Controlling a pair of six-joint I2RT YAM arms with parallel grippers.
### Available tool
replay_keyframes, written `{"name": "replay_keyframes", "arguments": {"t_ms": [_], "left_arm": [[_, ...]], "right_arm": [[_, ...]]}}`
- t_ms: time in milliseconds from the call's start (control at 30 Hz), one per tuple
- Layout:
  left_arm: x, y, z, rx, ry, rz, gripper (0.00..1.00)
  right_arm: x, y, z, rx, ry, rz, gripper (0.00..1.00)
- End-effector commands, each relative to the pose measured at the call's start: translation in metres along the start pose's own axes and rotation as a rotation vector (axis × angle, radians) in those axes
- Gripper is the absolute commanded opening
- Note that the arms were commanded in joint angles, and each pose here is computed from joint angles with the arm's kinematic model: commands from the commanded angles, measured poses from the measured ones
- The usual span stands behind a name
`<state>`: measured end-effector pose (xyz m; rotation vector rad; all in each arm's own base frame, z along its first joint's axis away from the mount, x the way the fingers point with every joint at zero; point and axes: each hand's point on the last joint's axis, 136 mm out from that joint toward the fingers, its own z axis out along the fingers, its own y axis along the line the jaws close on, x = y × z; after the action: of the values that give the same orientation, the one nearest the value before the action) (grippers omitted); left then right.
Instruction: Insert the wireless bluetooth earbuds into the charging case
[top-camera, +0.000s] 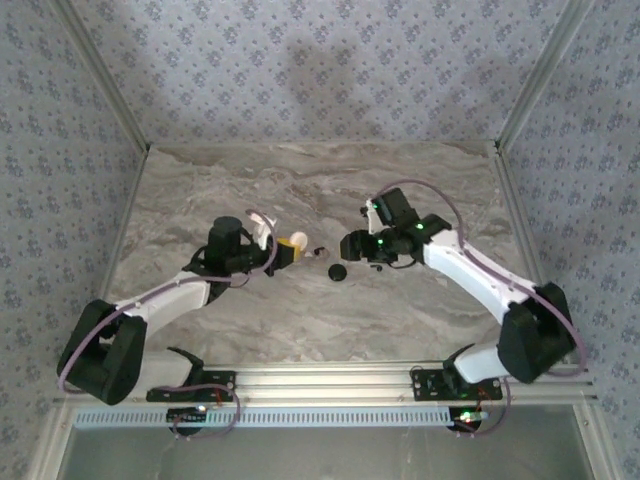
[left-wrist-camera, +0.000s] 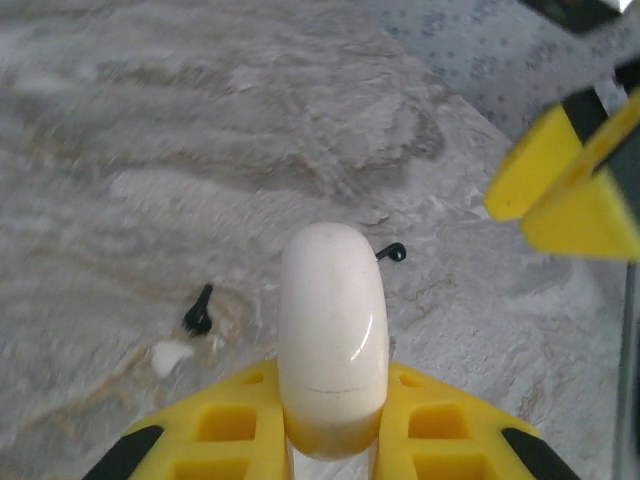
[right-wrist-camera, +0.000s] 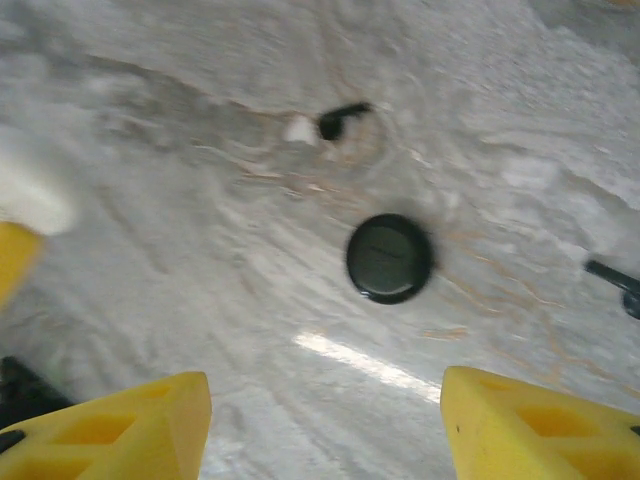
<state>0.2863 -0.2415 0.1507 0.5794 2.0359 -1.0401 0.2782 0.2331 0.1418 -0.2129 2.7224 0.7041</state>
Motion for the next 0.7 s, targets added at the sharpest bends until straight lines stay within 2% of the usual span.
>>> {"name": "replay_keyframes", "arguments": {"t_ms": [0, 133, 333, 667], "left_arm": [[0.019, 0.011, -0.005, -0.011, 0.102, -0.295, 0.05], [0.041, 0.017, -0.011, -0.062, 0.219, -0.431, 0.07], [0.07, 0.028, -0.015, -0.089, 0.327, -0.635, 0.09], [0.102, 0.046, -0.021, -0.138, 0.424, -0.771, 0.12]], "right_arm": [[0.014, -0.026, 0.014, 0.217, 0.109, -0.038, 0.68], [0.009, -0.021, 0.042, 0.275, 0.191, -0.108, 0.7], [0.015, -0.021, 0.073, 0.338, 0.296, -0.192, 0.71], [0.025, -0.026, 0.101, 0.344, 0.373, -0.199, 0.69]]}}
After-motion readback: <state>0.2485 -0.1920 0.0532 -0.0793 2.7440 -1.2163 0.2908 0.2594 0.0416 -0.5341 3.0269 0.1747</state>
